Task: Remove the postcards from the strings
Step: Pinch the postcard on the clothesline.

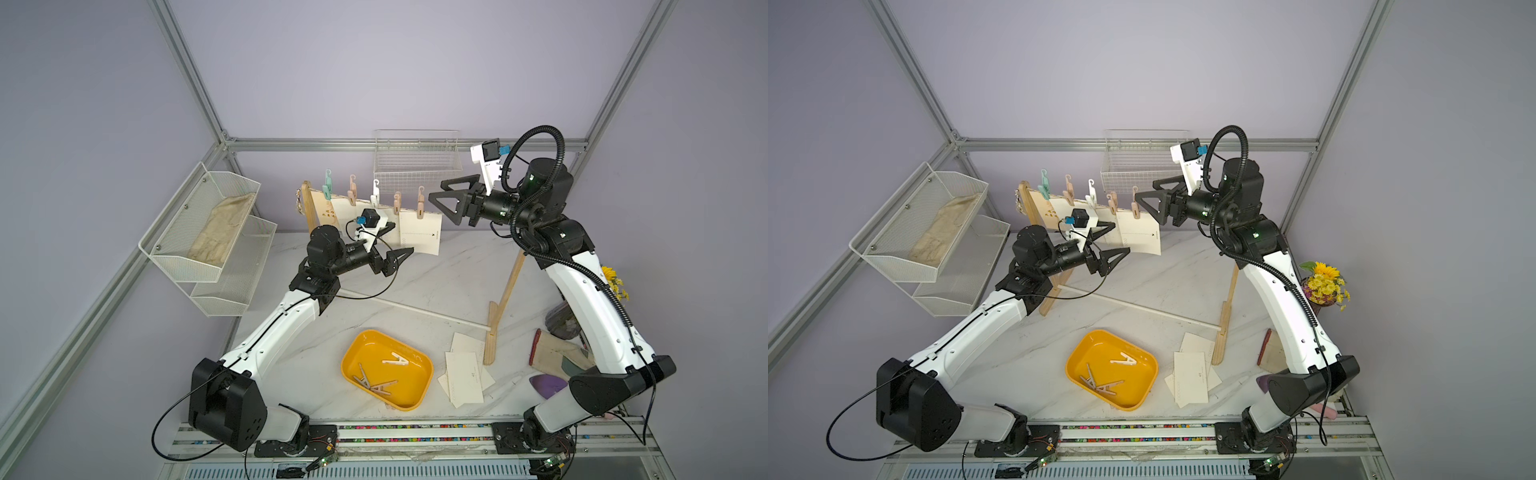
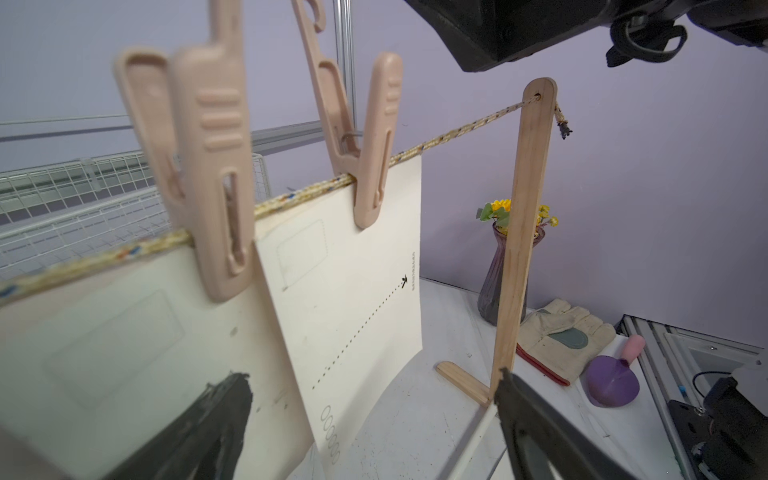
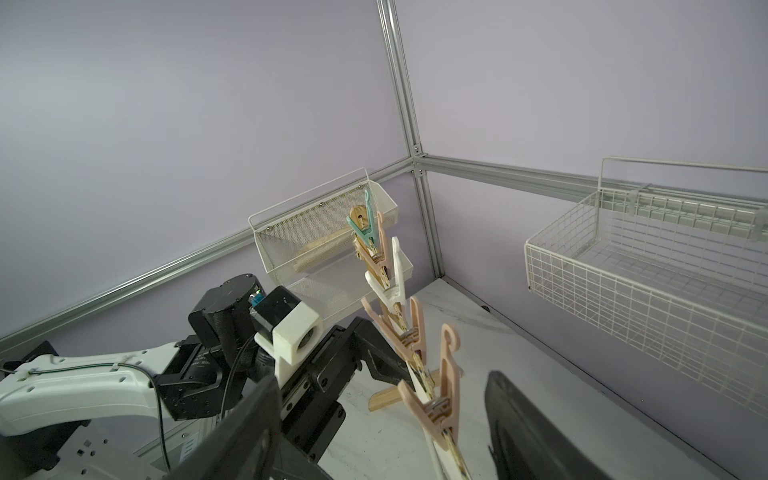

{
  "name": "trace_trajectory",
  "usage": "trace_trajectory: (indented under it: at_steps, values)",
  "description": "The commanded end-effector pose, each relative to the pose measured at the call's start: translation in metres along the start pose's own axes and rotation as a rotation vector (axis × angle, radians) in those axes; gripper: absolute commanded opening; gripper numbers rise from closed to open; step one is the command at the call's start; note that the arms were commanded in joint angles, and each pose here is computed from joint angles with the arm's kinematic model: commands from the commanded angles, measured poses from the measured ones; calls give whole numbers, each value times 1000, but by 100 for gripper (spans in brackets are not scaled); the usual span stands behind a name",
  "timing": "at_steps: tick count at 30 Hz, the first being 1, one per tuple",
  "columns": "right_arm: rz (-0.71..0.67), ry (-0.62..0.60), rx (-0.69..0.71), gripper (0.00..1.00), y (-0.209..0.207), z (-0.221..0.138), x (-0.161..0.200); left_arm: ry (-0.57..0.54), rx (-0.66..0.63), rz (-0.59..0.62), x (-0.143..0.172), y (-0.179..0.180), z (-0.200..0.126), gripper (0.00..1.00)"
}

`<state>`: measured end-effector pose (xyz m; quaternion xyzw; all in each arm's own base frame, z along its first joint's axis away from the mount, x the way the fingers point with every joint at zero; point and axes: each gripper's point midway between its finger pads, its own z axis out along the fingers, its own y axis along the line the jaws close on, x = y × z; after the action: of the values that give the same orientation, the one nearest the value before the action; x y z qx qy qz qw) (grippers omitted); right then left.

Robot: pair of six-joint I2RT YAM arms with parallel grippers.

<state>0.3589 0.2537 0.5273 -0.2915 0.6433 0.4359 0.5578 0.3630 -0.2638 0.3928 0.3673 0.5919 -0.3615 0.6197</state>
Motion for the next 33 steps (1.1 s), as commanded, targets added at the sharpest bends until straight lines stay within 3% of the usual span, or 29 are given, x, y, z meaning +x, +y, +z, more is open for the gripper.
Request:
trace_trajectory:
  at_steps: [1,7,18,27,33]
  values:
    - [7,12,-12,78,-2,2,0,-76,84,34,-30,-8,4,89]
    - [23,32,-20,79,-8,9,8,-74,138,14,-29,-14,7,79]
    - [52,112,-45,79,-21,26,25,-78,161,-3,-28,-18,6,51]
    - [79,146,-114,73,-19,34,35,-83,161,-27,-26,-17,7,30]
    - [95,170,-140,71,-20,38,43,-82,162,-48,-24,-15,9,21]
